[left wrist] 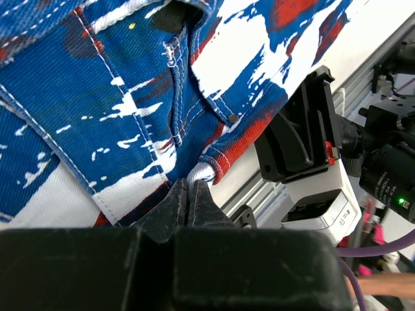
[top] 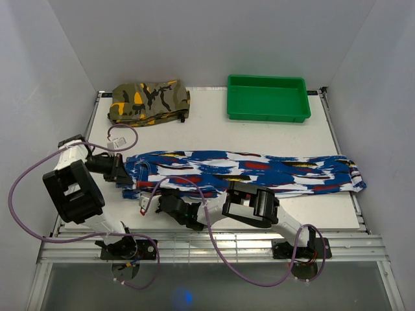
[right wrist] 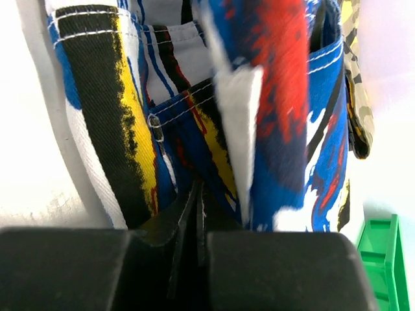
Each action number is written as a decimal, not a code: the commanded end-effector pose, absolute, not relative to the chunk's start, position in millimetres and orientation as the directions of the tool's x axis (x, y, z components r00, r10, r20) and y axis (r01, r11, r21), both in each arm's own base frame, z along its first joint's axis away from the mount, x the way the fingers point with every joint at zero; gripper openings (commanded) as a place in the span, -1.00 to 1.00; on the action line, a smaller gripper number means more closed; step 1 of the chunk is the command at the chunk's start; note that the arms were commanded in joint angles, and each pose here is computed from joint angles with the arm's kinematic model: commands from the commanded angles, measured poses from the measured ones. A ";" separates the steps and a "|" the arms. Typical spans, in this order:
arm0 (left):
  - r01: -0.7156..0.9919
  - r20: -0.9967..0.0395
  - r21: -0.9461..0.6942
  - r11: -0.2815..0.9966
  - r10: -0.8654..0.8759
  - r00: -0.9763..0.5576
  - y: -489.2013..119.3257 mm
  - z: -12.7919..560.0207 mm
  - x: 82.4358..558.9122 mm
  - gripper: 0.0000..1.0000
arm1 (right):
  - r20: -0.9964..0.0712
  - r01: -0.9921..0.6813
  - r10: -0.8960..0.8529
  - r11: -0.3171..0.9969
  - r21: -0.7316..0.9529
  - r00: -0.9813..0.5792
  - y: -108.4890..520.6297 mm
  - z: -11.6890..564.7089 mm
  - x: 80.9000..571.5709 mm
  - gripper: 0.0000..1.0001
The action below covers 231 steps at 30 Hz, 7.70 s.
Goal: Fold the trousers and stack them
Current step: Fold the trousers
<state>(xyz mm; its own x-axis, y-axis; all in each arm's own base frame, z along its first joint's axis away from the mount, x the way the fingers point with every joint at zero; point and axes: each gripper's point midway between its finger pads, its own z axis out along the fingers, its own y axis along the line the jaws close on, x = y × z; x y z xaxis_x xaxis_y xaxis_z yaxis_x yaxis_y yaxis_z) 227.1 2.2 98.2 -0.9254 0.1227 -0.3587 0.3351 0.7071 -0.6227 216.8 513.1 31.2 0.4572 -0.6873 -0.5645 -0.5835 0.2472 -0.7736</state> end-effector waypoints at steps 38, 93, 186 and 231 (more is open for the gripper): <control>-0.046 -0.075 -0.535 0.844 -0.102 -0.992 54.5 -10.4 227.6 -1.00 | -0.618 -0.897 -0.714 -0.029 -0.442 0.328 439.8 78.4 148.7 -0.11; -0.055 -0.061 -0.459 0.887 -0.093 -0.994 87.0 -11.2 219.0 -1.00 | -0.473 -0.911 -0.877 0.119 -0.395 0.090 321.7 53.1 206.6 -0.59; 0.176 -0.645 -0.295 0.939 -0.060 -0.762 139.9 177.2 318.3 0.55 | -0.482 -0.994 -0.873 0.037 0.104 -0.083 443.7 -23.3 153.5 -0.84; 0.027 -0.233 -0.404 0.914 -0.075 -0.970 60.9 -2.4 250.1 -0.60 | -0.515 -0.967 -0.854 0.182 -0.180 -0.065 307.5 69.3 222.9 -0.37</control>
